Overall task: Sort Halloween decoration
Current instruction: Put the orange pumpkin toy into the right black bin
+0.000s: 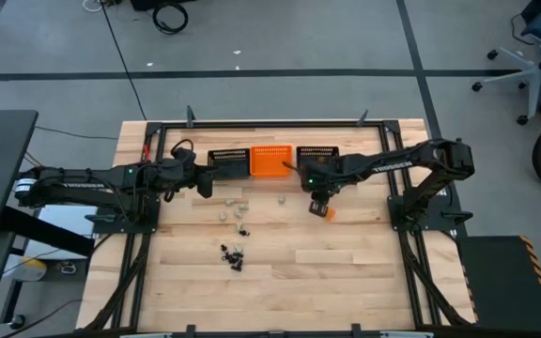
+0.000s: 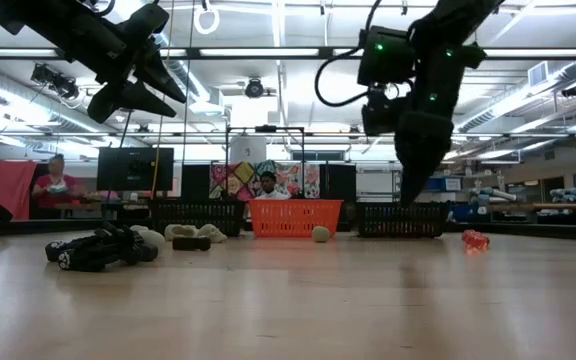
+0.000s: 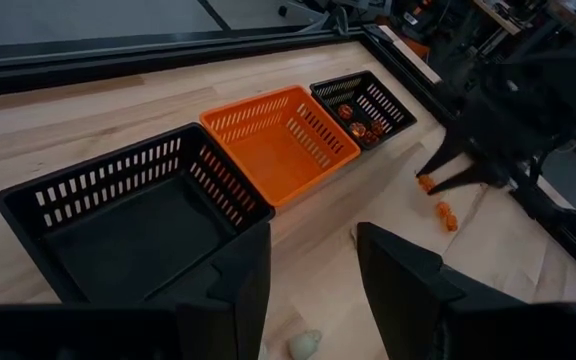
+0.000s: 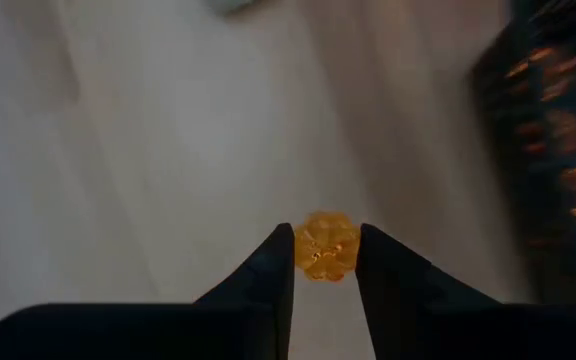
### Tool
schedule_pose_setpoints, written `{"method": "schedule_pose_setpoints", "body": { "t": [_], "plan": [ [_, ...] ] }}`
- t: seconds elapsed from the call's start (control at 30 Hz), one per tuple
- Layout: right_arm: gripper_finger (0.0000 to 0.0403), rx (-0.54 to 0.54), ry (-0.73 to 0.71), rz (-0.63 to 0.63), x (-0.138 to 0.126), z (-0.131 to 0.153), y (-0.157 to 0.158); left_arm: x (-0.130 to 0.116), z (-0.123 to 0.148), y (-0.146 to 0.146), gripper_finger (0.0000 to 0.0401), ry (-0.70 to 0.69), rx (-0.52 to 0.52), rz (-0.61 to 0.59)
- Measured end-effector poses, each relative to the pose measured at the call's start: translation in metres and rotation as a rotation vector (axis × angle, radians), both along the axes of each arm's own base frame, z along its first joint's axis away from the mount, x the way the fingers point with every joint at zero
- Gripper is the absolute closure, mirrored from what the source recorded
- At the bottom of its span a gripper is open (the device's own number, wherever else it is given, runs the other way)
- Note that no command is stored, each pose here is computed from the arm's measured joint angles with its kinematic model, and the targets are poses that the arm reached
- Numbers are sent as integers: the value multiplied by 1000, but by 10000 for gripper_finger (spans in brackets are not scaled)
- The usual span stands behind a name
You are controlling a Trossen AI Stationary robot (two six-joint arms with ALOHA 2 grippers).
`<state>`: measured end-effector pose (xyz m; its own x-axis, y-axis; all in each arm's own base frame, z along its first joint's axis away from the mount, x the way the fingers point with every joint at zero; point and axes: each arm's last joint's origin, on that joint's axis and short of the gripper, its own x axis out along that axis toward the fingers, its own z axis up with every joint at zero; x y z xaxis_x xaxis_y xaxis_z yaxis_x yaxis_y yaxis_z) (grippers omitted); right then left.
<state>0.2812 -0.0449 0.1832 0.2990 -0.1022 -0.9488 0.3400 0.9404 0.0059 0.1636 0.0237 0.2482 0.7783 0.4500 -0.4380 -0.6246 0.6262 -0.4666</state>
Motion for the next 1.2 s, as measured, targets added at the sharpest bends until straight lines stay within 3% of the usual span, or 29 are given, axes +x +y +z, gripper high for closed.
{"method": "schedule_pose_setpoints", "body": {
  "t": [0.5,0.87,1.2],
  "plan": [
    [308,-111,-16,-45,1,34,-56,0,0,0,244,-1,-2,1],
    [308,-96,-29,-64,-16,33,-96,0,0,0,244,-1,-2,1],
    [308,-76,-56,-81,-32,6,-110,0,0,0,244,-6,-9,5]
  ]
}}
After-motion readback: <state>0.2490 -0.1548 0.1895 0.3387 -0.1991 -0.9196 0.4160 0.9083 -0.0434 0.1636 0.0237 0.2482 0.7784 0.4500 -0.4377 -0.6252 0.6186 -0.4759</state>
